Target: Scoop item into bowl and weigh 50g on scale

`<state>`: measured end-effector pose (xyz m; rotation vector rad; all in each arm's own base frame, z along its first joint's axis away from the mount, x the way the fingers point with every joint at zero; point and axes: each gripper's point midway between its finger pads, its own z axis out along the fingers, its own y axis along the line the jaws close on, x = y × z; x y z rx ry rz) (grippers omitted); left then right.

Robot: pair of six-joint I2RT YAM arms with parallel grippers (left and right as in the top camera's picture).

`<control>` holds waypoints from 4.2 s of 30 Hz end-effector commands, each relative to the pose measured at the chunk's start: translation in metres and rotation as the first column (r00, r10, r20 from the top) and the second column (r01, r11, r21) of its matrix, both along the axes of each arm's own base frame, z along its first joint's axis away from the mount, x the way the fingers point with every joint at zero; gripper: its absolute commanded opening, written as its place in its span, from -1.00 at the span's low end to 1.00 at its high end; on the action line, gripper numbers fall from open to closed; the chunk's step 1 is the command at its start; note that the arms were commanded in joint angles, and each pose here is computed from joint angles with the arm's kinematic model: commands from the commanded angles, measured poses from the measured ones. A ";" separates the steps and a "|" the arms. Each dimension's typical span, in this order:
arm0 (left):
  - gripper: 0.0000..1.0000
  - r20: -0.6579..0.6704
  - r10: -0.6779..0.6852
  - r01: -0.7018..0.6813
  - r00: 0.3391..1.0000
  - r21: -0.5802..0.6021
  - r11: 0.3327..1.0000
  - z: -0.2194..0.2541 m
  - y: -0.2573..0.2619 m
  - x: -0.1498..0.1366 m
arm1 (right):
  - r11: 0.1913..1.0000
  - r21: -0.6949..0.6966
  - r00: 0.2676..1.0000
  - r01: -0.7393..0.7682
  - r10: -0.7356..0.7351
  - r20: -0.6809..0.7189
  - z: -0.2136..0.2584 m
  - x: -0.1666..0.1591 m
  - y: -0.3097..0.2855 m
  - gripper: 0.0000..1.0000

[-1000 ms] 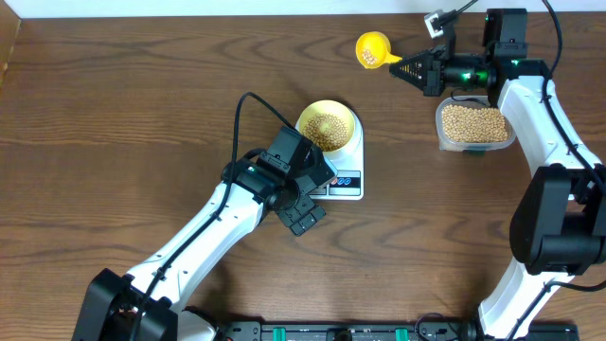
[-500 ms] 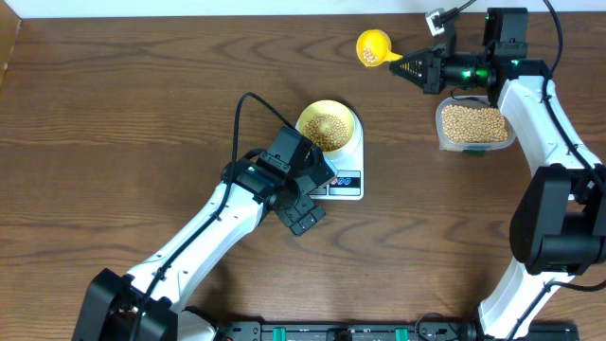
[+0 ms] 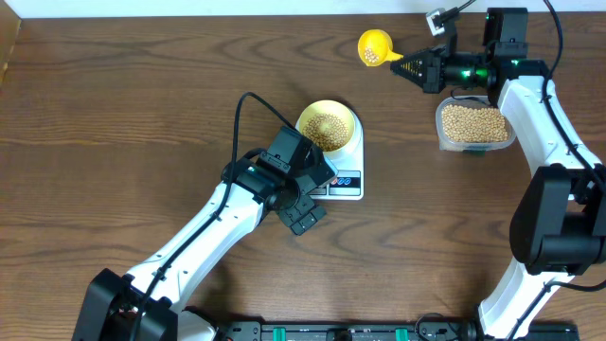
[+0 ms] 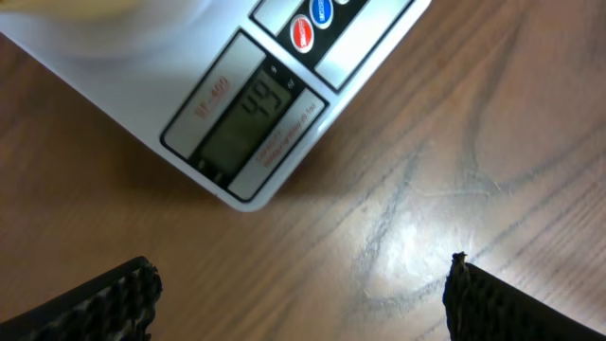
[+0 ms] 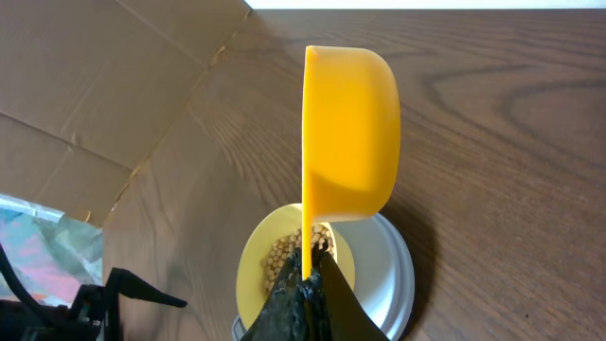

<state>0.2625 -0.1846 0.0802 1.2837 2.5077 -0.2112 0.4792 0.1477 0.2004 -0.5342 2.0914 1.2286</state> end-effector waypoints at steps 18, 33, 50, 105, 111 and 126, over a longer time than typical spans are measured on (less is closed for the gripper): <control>0.96 0.009 0.697 -0.643 0.717 -0.379 0.666 0.075 0.109 0.130 | 0.999 -0.023 0.999 0.035 -0.034 0.036 0.007 0.009 -0.005 -0.98; 0.96 0.030 0.738 -0.662 0.674 -0.420 0.621 0.083 0.134 0.143 | 0.999 -0.021 0.999 0.033 -0.032 0.031 0.007 0.009 -0.003 -0.98; 0.96 0.293 0.844 -0.815 0.449 -0.252 0.522 0.082 0.206 0.149 | 0.998 -0.034 0.998 0.047 -0.046 0.034 0.006 0.011 -0.005 -0.98; 0.96 0.051 0.839 -0.741 0.542 -0.442 0.505 0.072 0.211 0.165 | 0.930 0.275 0.969 -0.246 0.237 0.065 0.060 -0.033 0.020 -0.98; 0.96 -0.086 0.751 -0.716 0.655 -0.387 0.581 0.054 0.158 0.138 | 0.932 0.260 0.967 -0.252 0.236 0.094 0.059 -0.032 0.019 -0.98; 0.96 -0.233 0.450 -0.475 0.862 -0.060 0.878 0.013 0.050 0.030 | 0.947 0.229 0.973 -0.226 0.208 0.100 0.054 -0.027 0.017 -0.98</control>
